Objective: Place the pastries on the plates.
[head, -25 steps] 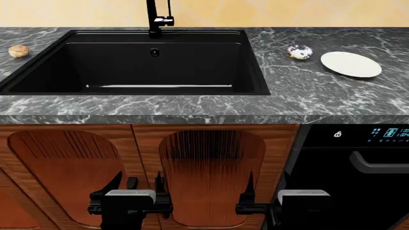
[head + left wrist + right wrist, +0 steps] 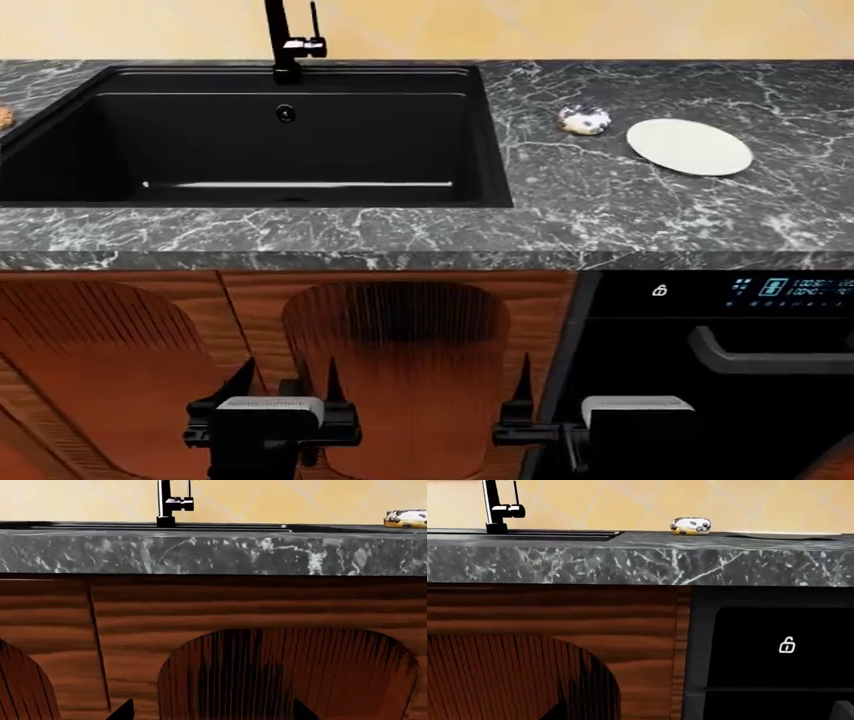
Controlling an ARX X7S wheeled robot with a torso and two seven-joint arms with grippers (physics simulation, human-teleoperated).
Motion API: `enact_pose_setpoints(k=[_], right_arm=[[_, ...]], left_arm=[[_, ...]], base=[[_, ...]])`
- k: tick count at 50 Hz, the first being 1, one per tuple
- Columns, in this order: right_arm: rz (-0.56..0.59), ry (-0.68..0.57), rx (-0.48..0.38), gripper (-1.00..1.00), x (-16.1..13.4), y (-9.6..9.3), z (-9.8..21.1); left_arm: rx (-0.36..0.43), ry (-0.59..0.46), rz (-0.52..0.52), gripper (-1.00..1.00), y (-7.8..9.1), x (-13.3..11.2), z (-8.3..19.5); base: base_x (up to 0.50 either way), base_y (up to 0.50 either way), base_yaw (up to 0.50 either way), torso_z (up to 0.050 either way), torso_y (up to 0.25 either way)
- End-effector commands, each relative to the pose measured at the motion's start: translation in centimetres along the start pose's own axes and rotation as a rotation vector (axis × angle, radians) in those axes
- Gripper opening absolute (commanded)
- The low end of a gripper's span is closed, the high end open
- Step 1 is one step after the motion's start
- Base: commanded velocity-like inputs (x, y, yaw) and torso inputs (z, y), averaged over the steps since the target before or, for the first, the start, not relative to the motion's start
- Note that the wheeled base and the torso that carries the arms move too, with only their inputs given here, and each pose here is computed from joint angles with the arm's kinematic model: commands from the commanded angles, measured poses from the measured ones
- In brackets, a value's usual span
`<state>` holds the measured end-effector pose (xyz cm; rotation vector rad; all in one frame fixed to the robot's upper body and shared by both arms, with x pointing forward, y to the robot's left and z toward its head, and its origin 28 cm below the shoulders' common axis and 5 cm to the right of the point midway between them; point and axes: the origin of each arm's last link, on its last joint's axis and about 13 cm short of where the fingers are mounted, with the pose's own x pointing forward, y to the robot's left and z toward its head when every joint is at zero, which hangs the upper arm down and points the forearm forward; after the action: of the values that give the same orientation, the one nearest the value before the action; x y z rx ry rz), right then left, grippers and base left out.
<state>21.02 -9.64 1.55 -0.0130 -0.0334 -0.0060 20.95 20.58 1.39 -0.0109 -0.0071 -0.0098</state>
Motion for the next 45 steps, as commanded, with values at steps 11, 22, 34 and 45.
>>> enact_pose_setpoints(k=[11,22,34,45], right_arm=[[-0.013,0.015,0.026,1.00,0.05,-0.09,-0.12],[-0.020,0.020,0.026,1.00,0.12,-0.14,-0.13],[-0.021,0.016,0.018,1.00,0.11,-0.15,-0.08],[-0.022,0.018,0.015,1.00,0.15,-0.13,-0.12]], left_arm=[[0.001,-0.014,0.011,1.00,-0.08,-0.11,0.14],[0.017,-0.018,0.018,1.00,-0.28,-0.08,0.22],[-0.038,-0.022,0.035,1.00,0.16,-0.11,0.22],[-0.015,-0.066,0.006,1.00,-0.08,-0.29,0.35]], base=[[0.11,-0.48,0.00,0.000,0.000],[0.00,-0.48,0.00,0.000,0.000],[0.00,-0.47,0.00,0.000,0.000],[0.00,-0.05,0.00,0.039,0.000]])
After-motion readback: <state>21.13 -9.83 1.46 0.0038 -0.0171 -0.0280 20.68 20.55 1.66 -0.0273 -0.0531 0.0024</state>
